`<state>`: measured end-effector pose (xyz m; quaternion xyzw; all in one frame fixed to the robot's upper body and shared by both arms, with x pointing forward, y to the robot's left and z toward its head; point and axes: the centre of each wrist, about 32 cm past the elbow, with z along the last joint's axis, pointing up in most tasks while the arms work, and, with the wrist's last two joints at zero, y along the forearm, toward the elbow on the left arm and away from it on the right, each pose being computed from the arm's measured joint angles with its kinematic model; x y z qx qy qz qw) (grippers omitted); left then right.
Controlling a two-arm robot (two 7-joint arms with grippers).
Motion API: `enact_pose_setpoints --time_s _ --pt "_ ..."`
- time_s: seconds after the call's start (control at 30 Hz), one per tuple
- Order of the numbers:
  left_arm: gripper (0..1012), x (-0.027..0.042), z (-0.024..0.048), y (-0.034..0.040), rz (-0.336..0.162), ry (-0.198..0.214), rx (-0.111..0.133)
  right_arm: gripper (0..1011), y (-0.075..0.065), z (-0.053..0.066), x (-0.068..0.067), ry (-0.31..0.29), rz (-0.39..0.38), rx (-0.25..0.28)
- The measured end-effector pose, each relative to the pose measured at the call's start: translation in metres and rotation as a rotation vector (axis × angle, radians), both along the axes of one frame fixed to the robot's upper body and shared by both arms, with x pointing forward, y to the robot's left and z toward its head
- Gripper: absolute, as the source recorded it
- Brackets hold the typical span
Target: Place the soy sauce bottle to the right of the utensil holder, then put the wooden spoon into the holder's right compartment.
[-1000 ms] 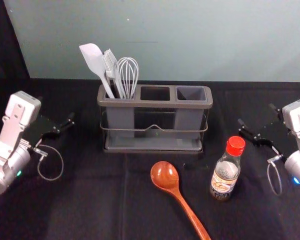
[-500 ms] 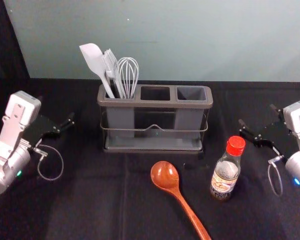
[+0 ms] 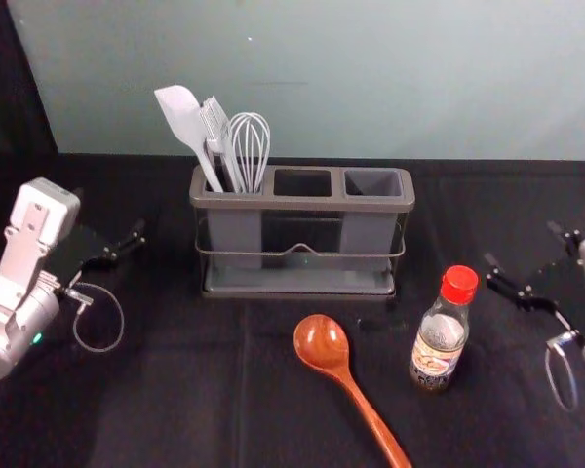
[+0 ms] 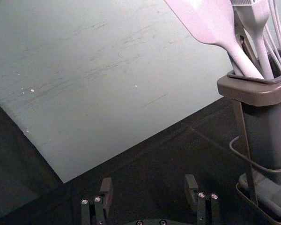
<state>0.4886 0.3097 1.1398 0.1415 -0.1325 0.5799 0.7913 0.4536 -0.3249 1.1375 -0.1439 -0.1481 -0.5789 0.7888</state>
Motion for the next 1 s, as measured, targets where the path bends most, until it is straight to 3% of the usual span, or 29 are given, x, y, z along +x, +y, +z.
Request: enact_pose_setpoints --time_s 0.33,0.6,1.0 --pt "1005 0.0 0.0 0.0 0.0 0.0 0.0 1002 -0.016 0.007 -0.033 -0.014 0.044 0.051" --pt "1005 0.0 0.0 0.0 0.0 0.0 0.0 1002 -0.023 0.011 -0.057 -0.009 0.093 0.136" --pt "1005 0.0 0.0 0.0 0.0 0.0 0.0 1002 -0.028 0.023 -0.091 0.063 0.237 0.264"
